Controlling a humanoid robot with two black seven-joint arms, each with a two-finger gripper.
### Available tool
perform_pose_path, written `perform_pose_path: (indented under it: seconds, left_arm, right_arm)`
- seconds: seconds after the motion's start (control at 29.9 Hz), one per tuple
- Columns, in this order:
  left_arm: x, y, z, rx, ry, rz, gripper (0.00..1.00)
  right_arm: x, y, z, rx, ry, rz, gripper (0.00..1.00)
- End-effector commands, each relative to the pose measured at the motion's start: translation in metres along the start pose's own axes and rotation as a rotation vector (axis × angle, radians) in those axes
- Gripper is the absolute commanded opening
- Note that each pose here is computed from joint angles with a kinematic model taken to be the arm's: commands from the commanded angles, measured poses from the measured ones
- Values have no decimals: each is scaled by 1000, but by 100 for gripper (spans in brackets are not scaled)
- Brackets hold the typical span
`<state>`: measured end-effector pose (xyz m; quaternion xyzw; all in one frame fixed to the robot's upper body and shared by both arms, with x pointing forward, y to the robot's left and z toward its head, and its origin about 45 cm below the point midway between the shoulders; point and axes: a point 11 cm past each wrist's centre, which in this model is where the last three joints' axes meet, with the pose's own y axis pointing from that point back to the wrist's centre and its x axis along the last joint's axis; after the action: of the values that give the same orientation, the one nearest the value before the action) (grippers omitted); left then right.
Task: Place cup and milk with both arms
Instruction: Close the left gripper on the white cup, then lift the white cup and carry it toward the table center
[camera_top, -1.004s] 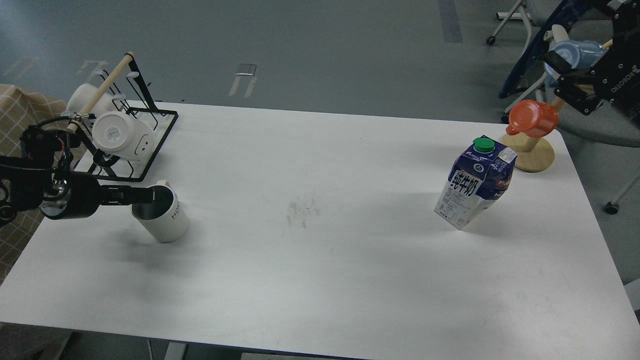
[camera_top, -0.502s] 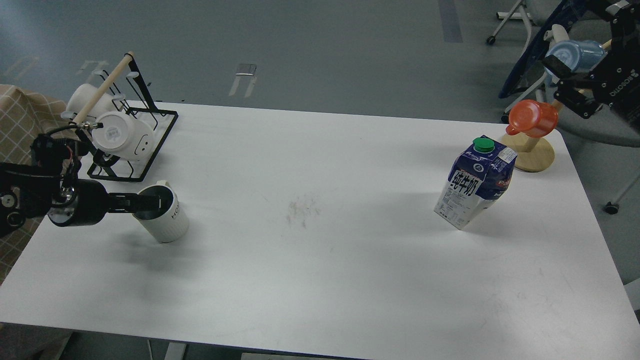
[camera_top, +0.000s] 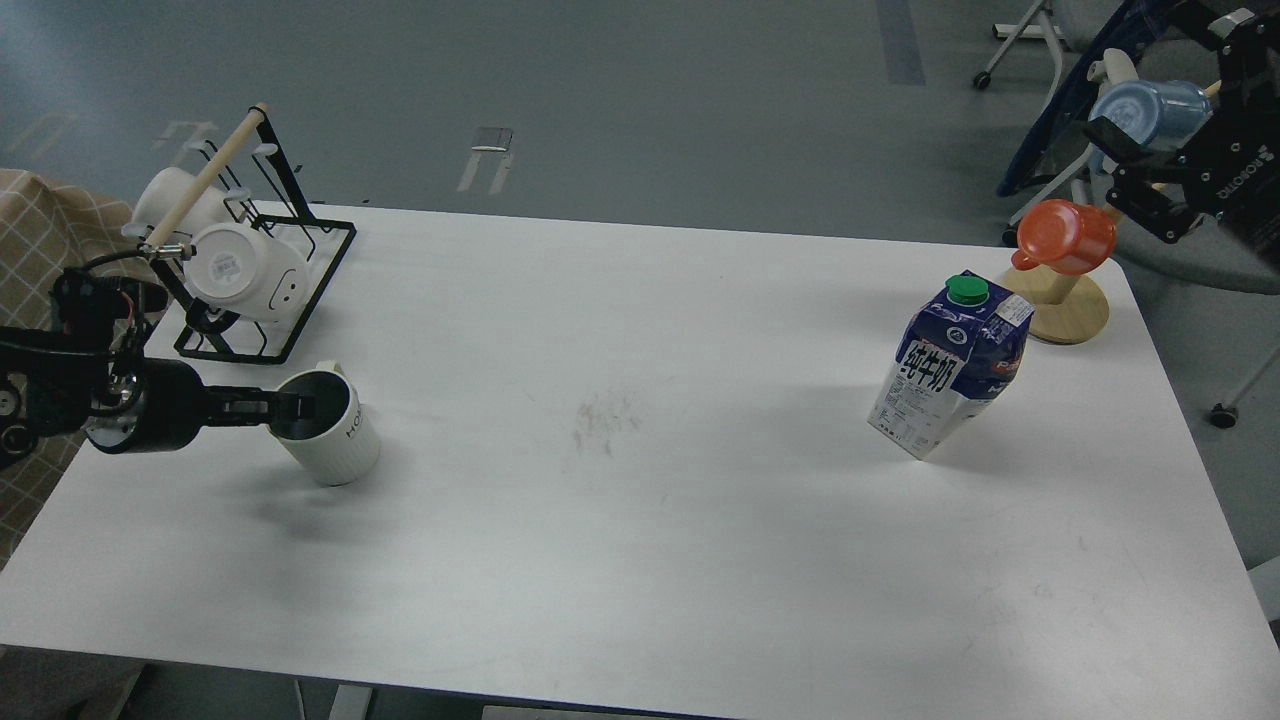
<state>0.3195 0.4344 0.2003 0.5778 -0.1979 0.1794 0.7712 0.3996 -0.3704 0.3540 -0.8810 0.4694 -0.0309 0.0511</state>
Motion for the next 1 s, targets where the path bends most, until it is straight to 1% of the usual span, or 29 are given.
perform_pose_path:
  seconds: [0.0,0.13,0.33,0.37,0.5,0.57,0.67,0.7,0.74,0.8,0.87,0.97]
  left_arm:
    - [4,2,-2,17,-28,5,0]
    - [3,3,0,15,-37,3,0]
    - [16,8,11,-8,-61,30,0]
    - [19,11,18,-24,-76,36,0]
    - [30,21,49,-94,-145,56,0]
    - [41,25,86,-169,-216,82,0]
    - [55,27,115,-192,-277,118,0]
    - [55,27,115,-192,-278,118,0]
    - [63,27,126,-197,-298,138,0]
    - [76,23,152,-231,-341,167,0]
    - [83,10,189,-293,-382,178,0]
    - [86,2,205,-299,-413,187,0]
  right_arm:
    - [0,0,0,1,1,2,100]
    - [0,0,0,1,1,2,100]
    - [0,0,-1,2,2,3,100]
    - [1,0,-1,3,3,5,100]
    - [3,-1,-7,21,7,12,100]
    - [4,-4,-15,40,15,9,100]
    - [4,-12,-30,72,35,1,100]
    - [4,-12,-31,72,35,1,100]
    - [5,-16,-38,86,46,-2,100]
    - [4,-20,-48,104,59,-8,100]
    - [3,-23,-61,125,77,-17,100]
    - [5,-23,-71,138,98,-16,100]
